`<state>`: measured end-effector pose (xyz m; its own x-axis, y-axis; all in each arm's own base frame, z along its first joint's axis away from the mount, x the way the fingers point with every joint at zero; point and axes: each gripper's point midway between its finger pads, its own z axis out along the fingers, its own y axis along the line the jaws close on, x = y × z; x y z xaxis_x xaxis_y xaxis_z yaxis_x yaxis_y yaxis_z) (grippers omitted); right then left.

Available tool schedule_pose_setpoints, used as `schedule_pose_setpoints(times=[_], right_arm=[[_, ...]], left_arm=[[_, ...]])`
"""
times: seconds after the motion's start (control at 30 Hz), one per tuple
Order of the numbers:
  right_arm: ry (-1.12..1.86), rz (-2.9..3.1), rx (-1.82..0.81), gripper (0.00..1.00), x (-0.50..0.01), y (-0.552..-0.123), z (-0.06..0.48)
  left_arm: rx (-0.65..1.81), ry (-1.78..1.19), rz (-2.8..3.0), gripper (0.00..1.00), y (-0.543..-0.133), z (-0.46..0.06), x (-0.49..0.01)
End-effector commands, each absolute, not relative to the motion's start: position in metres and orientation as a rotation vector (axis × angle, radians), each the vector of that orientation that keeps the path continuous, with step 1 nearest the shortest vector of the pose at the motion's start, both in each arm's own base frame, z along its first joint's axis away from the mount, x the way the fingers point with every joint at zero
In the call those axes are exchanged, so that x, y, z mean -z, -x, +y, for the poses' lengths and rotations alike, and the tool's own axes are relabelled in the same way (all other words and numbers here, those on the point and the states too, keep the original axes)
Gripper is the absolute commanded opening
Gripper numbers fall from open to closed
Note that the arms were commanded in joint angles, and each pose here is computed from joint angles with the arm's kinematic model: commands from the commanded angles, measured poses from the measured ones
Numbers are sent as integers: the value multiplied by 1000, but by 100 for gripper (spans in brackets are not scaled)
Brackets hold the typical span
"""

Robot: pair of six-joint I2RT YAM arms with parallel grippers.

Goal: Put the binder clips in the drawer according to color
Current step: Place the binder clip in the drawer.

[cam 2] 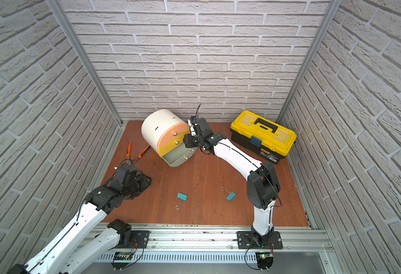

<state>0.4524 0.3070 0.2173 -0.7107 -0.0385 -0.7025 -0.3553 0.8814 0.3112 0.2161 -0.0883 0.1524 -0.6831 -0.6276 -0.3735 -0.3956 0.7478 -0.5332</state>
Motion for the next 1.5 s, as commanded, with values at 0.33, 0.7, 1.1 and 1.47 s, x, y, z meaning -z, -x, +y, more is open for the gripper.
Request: schedule_pose_setpoints(times=[0.33, 0.7, 1.1, 1.47], right_arm=[[84, 2358, -687, 38, -185, -481, 317], [-154, 2310, -815, 38, -176, -507, 314], [-207, 2288, -855, 59, -176, -512, 316], [-186, 2287, -843, 64, -180, -504, 311]], left_arm=[[589, 772, 2334, 47, -211, -81, -172], [583, 768, 2342, 47, -211, -82, -175], [574, 773, 2346, 48, -209, -80, -174], [576, 770, 2345, 48, -211, -80, -174]])
